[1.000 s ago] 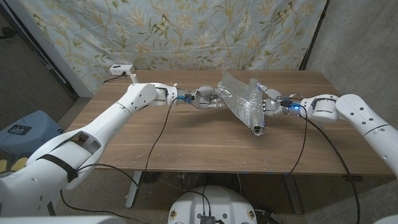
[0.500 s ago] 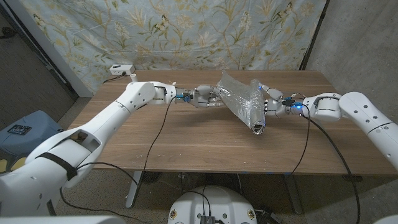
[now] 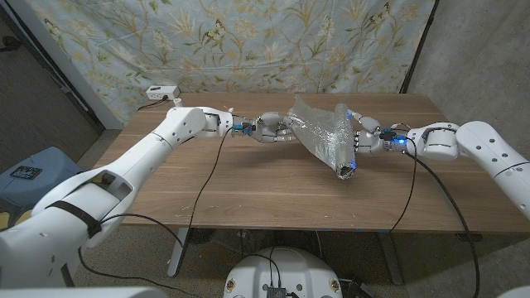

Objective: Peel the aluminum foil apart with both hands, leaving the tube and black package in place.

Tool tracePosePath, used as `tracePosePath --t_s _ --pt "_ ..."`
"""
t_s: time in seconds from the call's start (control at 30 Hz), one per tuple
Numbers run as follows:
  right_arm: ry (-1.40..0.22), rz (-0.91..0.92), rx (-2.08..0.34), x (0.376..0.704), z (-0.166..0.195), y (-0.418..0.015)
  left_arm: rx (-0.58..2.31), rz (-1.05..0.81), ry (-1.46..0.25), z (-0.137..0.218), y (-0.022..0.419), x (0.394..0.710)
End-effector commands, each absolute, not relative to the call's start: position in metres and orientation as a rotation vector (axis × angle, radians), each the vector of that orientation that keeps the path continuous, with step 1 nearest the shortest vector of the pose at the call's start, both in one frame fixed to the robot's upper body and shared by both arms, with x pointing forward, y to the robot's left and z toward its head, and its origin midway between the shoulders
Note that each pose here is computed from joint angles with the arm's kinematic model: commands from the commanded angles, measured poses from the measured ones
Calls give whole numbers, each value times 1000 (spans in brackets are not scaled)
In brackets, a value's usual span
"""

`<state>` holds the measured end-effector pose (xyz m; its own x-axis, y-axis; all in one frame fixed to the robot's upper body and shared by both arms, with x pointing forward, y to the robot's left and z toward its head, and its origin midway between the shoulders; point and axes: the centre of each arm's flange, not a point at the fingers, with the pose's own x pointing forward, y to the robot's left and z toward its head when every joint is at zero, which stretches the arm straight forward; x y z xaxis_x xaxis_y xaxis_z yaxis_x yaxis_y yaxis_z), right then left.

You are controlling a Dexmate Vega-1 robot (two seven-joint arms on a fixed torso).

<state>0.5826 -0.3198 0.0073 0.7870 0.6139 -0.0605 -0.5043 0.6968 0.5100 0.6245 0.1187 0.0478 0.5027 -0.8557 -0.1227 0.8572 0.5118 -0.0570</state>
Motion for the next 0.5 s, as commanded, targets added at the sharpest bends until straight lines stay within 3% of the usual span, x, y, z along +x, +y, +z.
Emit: tracePosePath --t_s 0.03,0.5 --pt "242 635 498 581 7 -324 17 -1027 142 49 124 624" --pt "286 623 486 579 6 -327 -10 -1020 144 49 129 623"
